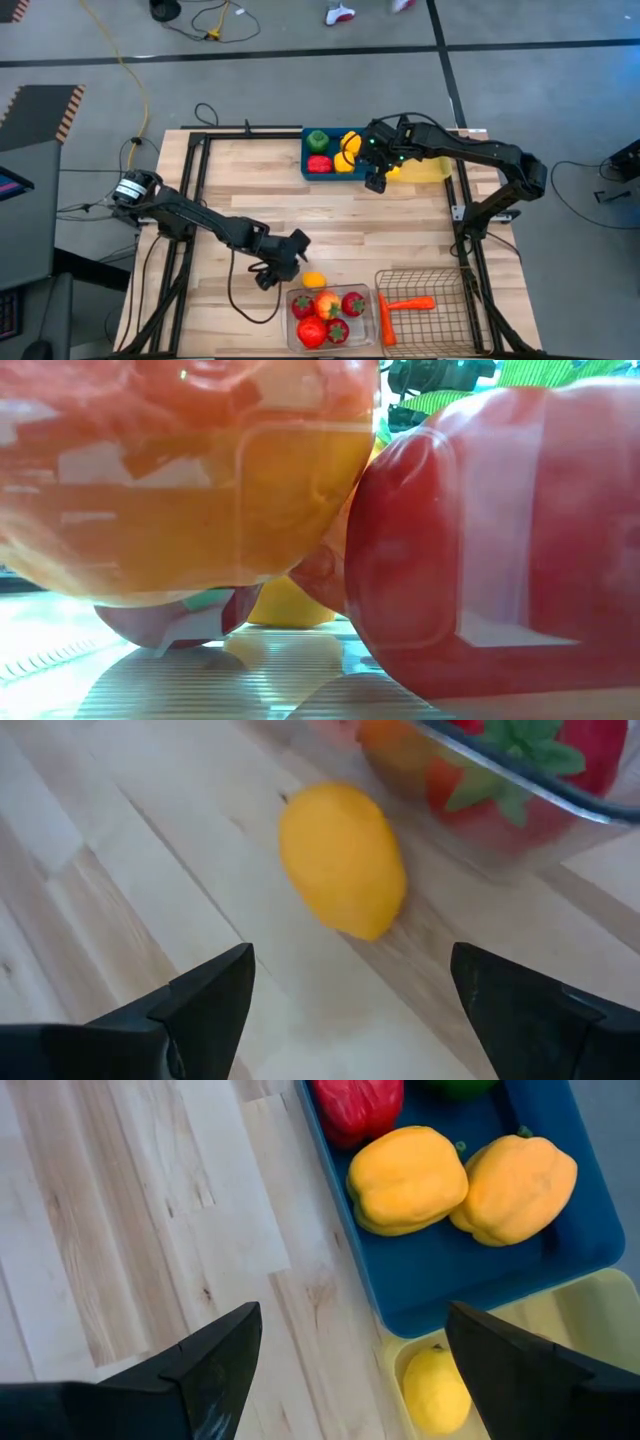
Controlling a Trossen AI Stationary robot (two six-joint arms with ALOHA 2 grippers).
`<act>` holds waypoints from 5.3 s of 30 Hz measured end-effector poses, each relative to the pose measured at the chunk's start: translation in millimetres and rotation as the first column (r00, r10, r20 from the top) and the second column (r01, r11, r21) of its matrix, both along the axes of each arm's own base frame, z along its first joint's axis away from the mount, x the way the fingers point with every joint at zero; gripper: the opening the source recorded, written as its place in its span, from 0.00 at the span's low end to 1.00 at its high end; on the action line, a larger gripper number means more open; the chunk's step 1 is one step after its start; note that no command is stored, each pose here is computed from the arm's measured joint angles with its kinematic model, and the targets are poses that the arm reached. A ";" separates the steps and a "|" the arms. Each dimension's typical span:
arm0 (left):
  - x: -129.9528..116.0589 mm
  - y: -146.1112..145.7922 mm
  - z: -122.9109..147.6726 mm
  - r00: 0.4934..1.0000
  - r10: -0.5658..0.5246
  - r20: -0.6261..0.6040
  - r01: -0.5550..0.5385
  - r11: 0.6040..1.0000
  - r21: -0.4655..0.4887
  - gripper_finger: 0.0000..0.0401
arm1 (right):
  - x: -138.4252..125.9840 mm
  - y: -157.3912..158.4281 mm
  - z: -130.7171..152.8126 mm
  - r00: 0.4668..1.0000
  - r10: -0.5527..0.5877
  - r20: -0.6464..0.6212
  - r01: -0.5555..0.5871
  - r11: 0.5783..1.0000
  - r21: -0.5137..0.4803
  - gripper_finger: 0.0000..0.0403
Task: Sort produce into baskets
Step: Put the lemon into the yellow bin
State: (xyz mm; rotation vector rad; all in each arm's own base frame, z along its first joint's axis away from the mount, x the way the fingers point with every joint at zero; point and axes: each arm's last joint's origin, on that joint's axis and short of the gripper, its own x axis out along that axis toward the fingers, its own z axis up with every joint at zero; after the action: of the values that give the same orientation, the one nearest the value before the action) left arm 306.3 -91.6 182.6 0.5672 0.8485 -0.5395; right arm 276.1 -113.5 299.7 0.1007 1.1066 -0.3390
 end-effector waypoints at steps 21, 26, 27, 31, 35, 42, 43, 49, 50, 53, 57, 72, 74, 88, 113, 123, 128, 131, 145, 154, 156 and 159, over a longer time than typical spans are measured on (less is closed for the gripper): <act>9.8 -0.1 -19.4 0.973 -0.169 0.157 0.164 0.985 0.044 0.81 | 0.1 -0.1 0.1 1.000 0.003 0.001 -0.003 1.000 -0.001 0.85; 16.8 1.3 -35.4 0.975 -0.171 0.144 0.167 0.985 0.038 0.81 | 0.2 -0.2 0.1 1.000 0.003 0.002 -0.003 1.000 -0.001 0.85; 18.8 2.2 -37.0 0.974 -0.167 0.154 0.163 0.986 0.036 0.81 | 0.1 -0.3 0.1 1.000 0.002 0.002 -0.002 1.000 -0.002 0.85; 23.7 6.0 -38.0 0.971 -0.149 0.185 0.147 0.989 0.028 0.81 | 0.1 -0.5 0.1 1.000 0.001 0.003 -0.001 1.000 -0.002 0.85; 26.3 8.3 -40.8 0.970 -0.149 0.190 0.152 0.988 -0.001 0.81 | 0.2 -0.2 0.2 1.000 0.002 0.003 -0.002 1.000 -0.001 0.85; 30.6 9.2 -46.8 0.962 -0.178 0.208 0.187 0.982 -0.024 0.81 | 0.3 -0.2 0.2 1.000 0.002 0.003 -0.002 1.000 -0.002 0.85; 31.6 9.1 -45.8 0.960 -0.173 0.221 0.184 0.982 -0.031 0.81 | 0.3 -0.2 0.2 1.000 0.002 0.004 -0.002 1.000 -0.002 0.85; 37.8 8.6 -53.2 0.948 -0.184 0.258 0.203 0.978 -0.048 0.81 | 0.4 -0.4 0.2 1.000 0.000 0.005 0.000 1.000 -0.002 0.85; 39.2 8.1 -55.0 0.947 -0.186 0.262 0.208 0.977 -0.056 0.81 | 0.3 -0.4 0.2 1.000 0.000 0.005 0.000 1.000 -0.001 0.85; 42.3 7.3 -65.0 0.950 -0.190 0.247 0.211 0.975 -0.065 0.81 | 0.3 -0.4 0.2 1.000 0.000 0.005 0.000 1.000 -0.002 0.85; 49.3 6.8 -70.8 0.953 -0.165 0.256 0.189 0.979 -0.072 0.81 | 0.3 -0.6 0.3 1.000 0.000 0.006 0.000 1.000 -0.002 0.85; 51.4 8.3 -70.1 0.969 -0.088 0.231 0.115 0.987 -0.108 0.60 | 0.5 -0.5 0.3 1.000 0.002 0.006 -0.002 1.000 -0.003 0.85; 51.4 8.4 -70.0 0.973 -0.060 0.221 0.091 0.987 -0.133 0.56 | 0.5 -0.5 0.3 1.000 0.002 0.006 -0.002 1.000 -0.003 0.85; 49.4 24.1 -43.0 0.965 0.064 0.256 -0.037 0.993 -0.110 0.52 | 0.1 -1.3 0.3 1.000 -0.001 0.006 0.002 1.000 -0.004 0.85; 26.3 83.3 59.8 0.757 0.298 0.582 -0.409 0.910 0.066 0.52 | 11.1 2.5 6.0 0.974 -0.125 0.191 0.077 0.967 0.243 0.85; 19.0 100.0 68.7 0.718 0.386 0.579 -0.491 0.871 0.028 0.52 | 28.4 3.9 23.7 0.883 -0.104 0.458 -0.147 0.865 0.479 0.85; 19.0 100.3 68.8 0.714 0.391 0.582 -0.499 0.866 0.031 0.52 | 30.5 5.4 27.8 0.865 -0.119 0.488 -0.206 0.803 0.559 0.85; 19.5 100.8 70.6 0.695 0.399 0.598 -0.516 0.856 0.028 0.52 | 31.2 8.7 27.7 0.869 -0.124 0.479 -0.209 0.786 0.582 0.85; 22.9 101.3 83.2 0.608 0.385 0.694 -0.523 0.852 -0.014 0.52 | 34.2 17.4 28.5 0.869 -0.100 0.485 -0.234 0.781 0.579 0.85; 23.9 101.7 88.7 0.570 0.366 0.735 -0.530 0.848 -0.011 0.52 | 39.5 24.0 33.0 0.842 -0.066 0.536 -0.286 0.788 0.545 0.78; 23.8 101.8 88.7 0.570 0.364 0.737 -0.535 0.845 -0.003 0.52 | 40.1 26.1 33.0 0.842 -0.059 0.536 -0.291 0.788 0.542 0.74; 23.9 101.4 88.6 0.571 0.364 0.736 -0.532 0.847 -0.006 0.52 | 41.1 29.6 32.9 0.843 -0.053 0.535 -0.295 0.785 0.544 0.69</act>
State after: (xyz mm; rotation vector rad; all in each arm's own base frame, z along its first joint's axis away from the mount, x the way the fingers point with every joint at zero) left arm 330.1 9.9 271.3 0.6627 0.2552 0.2793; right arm 317.2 -83.9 332.6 0.6627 0.6231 0.1900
